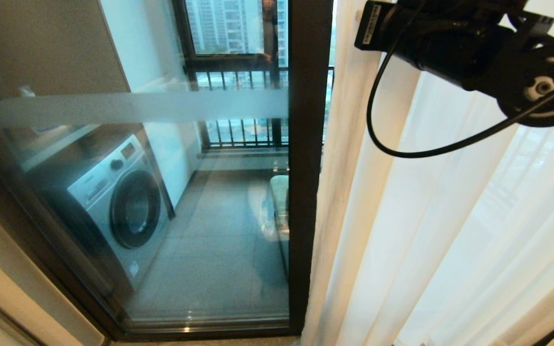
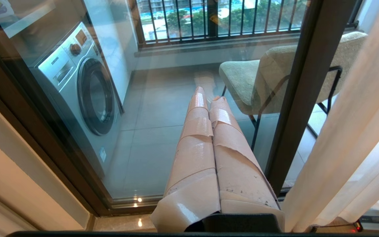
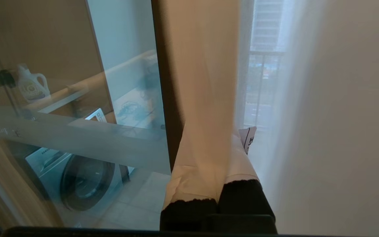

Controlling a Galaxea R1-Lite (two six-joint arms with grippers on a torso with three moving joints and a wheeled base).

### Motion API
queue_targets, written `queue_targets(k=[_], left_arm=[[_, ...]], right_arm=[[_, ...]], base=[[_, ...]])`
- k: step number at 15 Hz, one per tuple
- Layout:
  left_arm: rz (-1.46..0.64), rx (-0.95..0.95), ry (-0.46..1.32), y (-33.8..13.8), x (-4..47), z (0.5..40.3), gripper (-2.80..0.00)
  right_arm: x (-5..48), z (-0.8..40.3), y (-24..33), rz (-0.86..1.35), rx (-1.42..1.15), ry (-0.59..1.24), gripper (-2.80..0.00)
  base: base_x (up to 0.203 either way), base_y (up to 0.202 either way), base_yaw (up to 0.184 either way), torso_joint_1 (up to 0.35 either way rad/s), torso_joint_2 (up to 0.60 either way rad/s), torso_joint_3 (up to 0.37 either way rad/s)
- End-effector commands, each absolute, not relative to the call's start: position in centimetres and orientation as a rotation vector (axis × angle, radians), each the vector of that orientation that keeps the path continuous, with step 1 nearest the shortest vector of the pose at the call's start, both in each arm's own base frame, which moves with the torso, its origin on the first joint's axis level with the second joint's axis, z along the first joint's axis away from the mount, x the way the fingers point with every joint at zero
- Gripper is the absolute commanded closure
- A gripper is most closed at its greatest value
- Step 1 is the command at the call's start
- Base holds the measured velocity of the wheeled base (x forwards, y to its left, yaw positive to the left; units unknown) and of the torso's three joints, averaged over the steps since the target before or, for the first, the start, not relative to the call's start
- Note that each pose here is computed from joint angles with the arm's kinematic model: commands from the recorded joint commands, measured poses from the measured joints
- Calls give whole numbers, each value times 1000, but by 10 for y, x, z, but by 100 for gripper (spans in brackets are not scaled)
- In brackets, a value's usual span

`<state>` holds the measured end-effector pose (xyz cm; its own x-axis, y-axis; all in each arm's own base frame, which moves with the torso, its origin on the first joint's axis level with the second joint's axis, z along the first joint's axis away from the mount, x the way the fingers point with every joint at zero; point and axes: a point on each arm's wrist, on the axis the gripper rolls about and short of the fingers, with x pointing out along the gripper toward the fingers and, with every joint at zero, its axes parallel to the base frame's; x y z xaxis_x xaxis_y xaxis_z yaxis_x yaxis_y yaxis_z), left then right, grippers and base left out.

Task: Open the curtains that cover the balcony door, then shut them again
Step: Pull the inner curtains open on both sides

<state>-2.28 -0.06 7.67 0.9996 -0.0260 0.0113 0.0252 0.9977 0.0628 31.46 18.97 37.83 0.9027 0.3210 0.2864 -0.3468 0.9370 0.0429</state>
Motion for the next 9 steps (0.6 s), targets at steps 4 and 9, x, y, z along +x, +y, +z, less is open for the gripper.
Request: queue_targets(k=[4, 9], left_arm=[[-26, 63, -13, -1, -23, 77, 0], [-26, 63, -13, -1, -23, 77, 0]], right_arm=[[286, 389, 159, 310, 99, -318, 0], [271, 391, 135, 260, 93, -379, 0]], base=[[0, 0, 0, 0, 0, 0], [0, 0, 0, 0, 0, 0]])
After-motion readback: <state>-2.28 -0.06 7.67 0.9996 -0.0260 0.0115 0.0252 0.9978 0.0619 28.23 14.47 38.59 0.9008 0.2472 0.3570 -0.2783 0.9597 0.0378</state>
